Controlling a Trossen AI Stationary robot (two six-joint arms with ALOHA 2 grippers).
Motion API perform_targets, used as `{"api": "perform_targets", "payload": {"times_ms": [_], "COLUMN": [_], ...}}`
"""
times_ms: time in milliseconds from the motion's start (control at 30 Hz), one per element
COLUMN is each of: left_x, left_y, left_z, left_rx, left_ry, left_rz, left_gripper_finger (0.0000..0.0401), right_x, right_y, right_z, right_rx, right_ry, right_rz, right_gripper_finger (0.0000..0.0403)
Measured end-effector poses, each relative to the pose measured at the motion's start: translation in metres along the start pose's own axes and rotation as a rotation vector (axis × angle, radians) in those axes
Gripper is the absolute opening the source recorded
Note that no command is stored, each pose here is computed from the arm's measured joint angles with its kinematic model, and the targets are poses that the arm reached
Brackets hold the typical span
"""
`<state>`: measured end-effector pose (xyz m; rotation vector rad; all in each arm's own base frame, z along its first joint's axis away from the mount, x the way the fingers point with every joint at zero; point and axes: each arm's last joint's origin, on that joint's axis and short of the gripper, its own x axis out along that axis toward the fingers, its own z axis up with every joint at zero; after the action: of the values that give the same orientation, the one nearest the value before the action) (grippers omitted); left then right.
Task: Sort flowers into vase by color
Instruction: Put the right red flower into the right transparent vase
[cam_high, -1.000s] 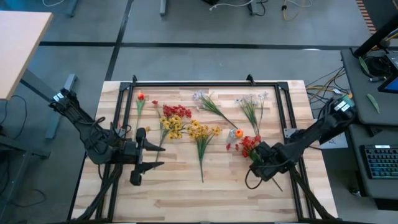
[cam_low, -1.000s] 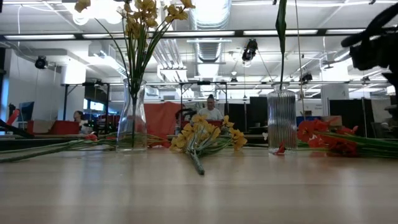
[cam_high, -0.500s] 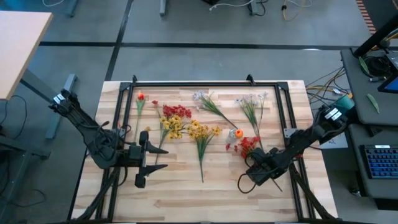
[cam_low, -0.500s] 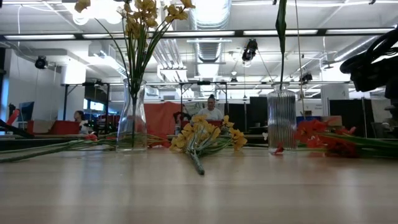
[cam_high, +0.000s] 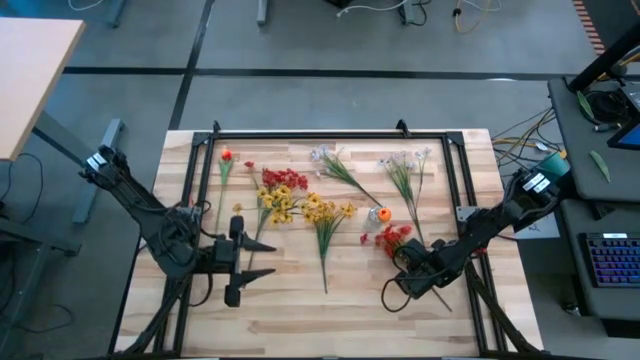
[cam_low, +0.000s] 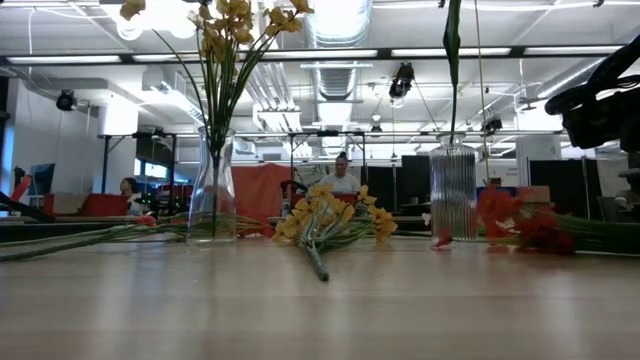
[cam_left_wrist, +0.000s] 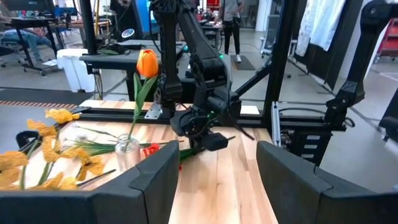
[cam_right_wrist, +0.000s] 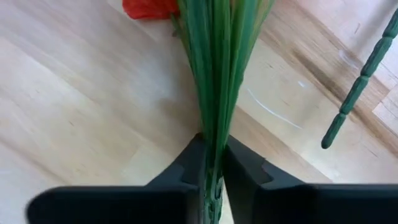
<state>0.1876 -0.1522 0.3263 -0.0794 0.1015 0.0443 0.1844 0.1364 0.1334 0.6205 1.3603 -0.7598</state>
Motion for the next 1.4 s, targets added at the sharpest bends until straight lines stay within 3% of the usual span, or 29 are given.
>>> {"api": "perform_targets", "payload": {"times_ms": [267,433,733,967,1200,1400], "left_x": [0.001,0.001,0.001,0.001,0.001,0.006], "left_y": [-0.001,-0.001,-0.001,-0.001,-0.001,-0.007], "left_z": [0.001,0.001,0.001,0.001,0.001,0.000], "left_rx": [-0.002,-0.002,0.003,0.004,0.003,-0.010], "left_ry": [-0.017,-0.016,-0.016,-0.015,-0.016,-0.037], "left_rz": [-0.003,-0.003,-0.003,-0.002,-0.002,-0.006], "left_gripper_finger": [0.0199,0.0199,0.0199,0.0199,0.0199,0.0199], "right_x": [-0.005,-0.023,-0.063,-0.086,-0.113,-0.125], "right_y": [-0.002,-0.001,-0.009,-0.010,0.024,0.047], "right_z": [-0.003,-0.006,-0.018,-0.019,-0.014,-0.003], "right_rx": [-0.068,-0.105,-0.199,-0.293,-0.535,-0.687], "right_ry": [0.102,0.139,0.083,-0.129,-0.511,-0.812], "right_rz": [0.012,0.103,0.327,0.517,0.847,0.951], "right_gripper_finger": [0.0022,0.0022,0.0022,0.0022,0.0022,0.0022]}}
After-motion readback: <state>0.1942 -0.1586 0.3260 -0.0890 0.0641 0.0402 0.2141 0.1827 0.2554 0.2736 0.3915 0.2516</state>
